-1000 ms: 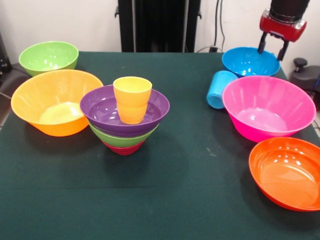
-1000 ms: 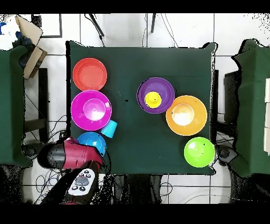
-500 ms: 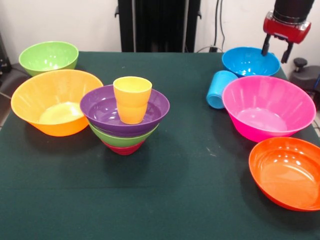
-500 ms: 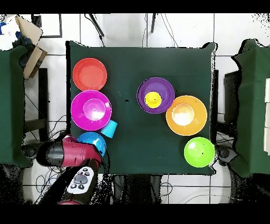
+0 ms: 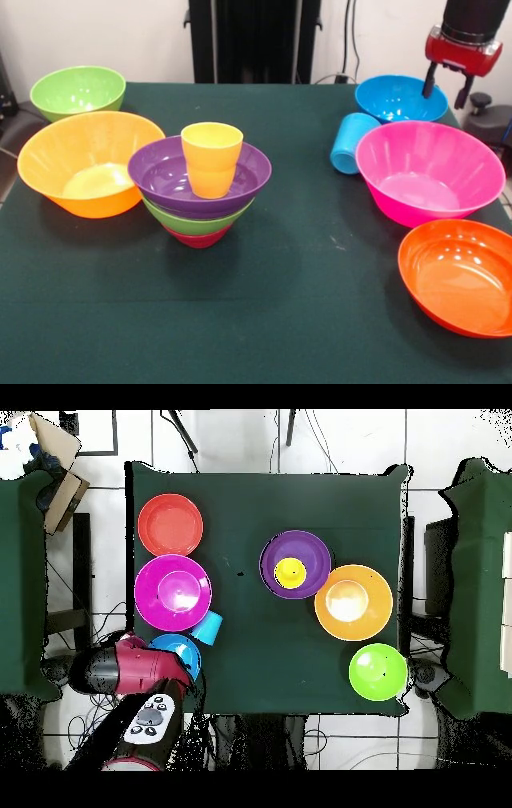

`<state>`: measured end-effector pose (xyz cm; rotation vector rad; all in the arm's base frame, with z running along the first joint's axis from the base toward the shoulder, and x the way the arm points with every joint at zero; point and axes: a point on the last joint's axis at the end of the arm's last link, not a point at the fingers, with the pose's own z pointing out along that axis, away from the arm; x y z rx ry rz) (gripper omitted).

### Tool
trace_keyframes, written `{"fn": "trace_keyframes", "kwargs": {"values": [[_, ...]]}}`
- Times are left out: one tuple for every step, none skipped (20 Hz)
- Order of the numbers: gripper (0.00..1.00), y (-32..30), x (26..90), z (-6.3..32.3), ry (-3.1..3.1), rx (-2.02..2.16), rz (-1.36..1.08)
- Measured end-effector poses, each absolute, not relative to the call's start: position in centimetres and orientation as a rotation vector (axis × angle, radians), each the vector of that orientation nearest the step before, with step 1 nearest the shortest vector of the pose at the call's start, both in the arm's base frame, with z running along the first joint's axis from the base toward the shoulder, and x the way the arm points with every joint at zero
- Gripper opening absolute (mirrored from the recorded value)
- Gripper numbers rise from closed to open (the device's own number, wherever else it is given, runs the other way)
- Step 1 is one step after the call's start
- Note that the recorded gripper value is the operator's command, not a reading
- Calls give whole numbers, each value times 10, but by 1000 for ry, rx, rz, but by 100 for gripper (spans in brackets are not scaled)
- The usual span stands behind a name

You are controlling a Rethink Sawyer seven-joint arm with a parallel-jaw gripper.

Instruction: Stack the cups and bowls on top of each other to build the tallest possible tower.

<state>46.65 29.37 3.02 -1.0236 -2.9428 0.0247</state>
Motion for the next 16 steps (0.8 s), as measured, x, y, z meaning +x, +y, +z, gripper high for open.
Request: {"fn": "trace_keyframes", "kwargs": {"values": [[100, 295, 467, 28, -2951, -1019, 28], [100, 296, 466, 24, -2961, -1011, 35], [100, 298, 466, 21, -2967, -1006, 40], [100, 299, 465, 19, -2973, -1000, 45], [100, 300, 464, 17, -2980, -994, 50], [100, 301, 464, 15, -2984, -989, 54], [100, 303, 461, 9, -3000, -973, 69], [100, 304, 460, 7, -3006, -967, 76], [100, 304, 458, 4, -3012, -960, 89], [100, 304, 457, 2, -3017, -953, 103], [100, 304, 456, -1, -3023, -948, 119], [100, 304, 455, -2, -3026, -945, 125], [100, 303, 453, -5, -3038, -935, 155], [100, 303, 452, -7, -3046, -926, 180], [100, 302, 451, -8, -3048, -921, 193], [100, 302, 450, -9, -3051, -916, 211]]}}
